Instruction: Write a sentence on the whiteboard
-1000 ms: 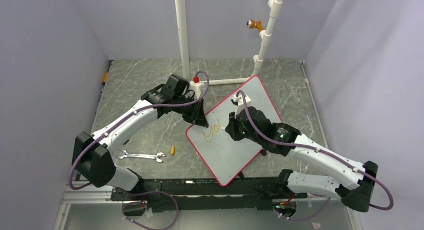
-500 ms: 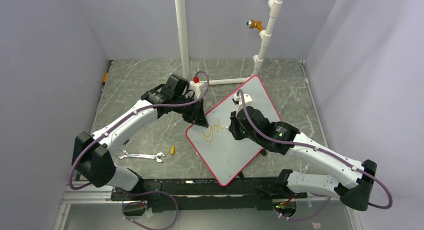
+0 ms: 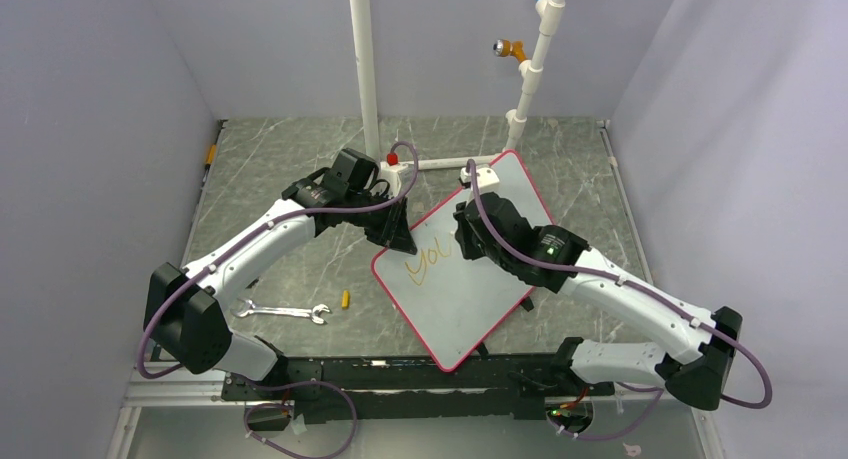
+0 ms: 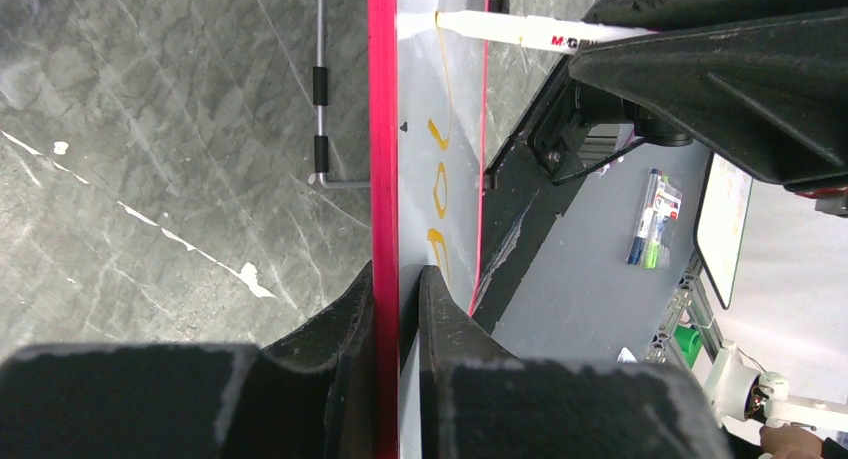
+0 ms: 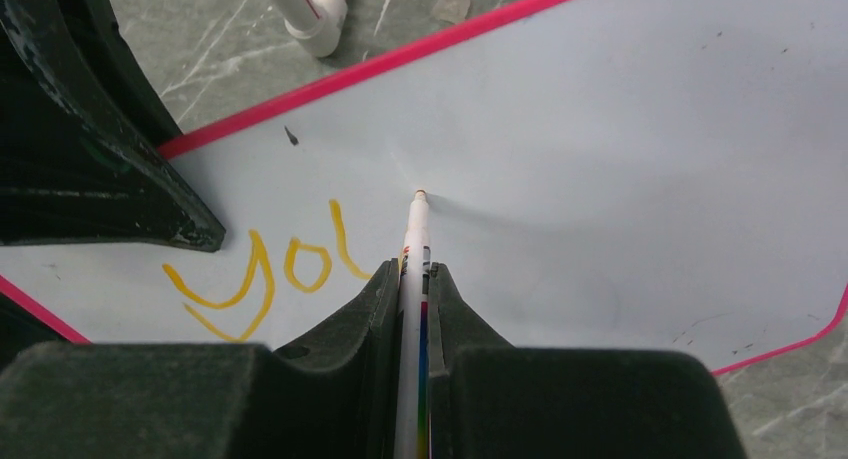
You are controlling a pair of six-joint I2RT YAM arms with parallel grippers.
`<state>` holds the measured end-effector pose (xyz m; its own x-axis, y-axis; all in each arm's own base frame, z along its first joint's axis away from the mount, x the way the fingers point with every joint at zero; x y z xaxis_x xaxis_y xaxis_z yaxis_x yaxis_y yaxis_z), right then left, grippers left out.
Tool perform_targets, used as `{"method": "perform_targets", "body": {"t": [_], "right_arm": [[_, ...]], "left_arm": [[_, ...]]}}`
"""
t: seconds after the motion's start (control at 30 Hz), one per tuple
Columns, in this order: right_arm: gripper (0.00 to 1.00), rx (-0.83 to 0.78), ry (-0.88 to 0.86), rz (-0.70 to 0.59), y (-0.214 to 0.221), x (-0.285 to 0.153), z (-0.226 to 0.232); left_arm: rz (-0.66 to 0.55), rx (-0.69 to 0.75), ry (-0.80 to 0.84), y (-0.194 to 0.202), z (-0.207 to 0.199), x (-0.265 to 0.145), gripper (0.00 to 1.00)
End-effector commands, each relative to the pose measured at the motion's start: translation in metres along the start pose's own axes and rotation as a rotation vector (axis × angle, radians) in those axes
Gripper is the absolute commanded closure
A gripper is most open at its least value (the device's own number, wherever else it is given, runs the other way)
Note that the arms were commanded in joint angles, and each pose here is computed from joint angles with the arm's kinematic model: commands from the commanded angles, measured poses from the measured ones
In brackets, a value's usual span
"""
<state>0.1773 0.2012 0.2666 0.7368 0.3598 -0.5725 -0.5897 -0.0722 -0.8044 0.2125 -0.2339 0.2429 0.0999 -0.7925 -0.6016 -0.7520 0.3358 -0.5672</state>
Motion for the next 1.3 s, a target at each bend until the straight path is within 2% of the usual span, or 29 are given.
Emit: {"method": "perform_targets", "body": {"t": [0.0, 0.23, 0.83, 1.27], "right_arm": [[1.00, 0.005, -0.006, -0.072, -0.023, 0.005, 0.006], [1.00, 0.008, -0.029, -0.076, -0.024, 0.006, 0.009], [1.00, 0.038, -0.059, 0.025, 0.025, 0.003, -0.006], [1.00, 0.041, -0.027, 0.044, 0.038, -0.003, -0.017]], "left_arm": [[-0.119, 0.160, -0.065, -0.019, -0.001, -0.011, 1.00], [-0.115, 0.156, -0.066, -0.019, 0.000, -0.010, 1.00], [-0.115, 0.156, -0.075, -0.019, 0.001, -0.010, 1.00], [-0.115, 0.157, -0.082, -0.019, 0.002, -0.010, 1.00]]}}
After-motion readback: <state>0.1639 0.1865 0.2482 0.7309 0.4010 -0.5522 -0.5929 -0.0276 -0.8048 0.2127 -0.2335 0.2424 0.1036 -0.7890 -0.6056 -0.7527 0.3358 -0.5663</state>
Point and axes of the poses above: each gripper's point midway between its finger pads, its own x axis out along the fingers, its own z axis along the line the jaws close on, y = z × x, the point moved 7 cm from there along -x, back along the fingers, and after that the axes turned 4 degrees about x, right-handed, at the moved point
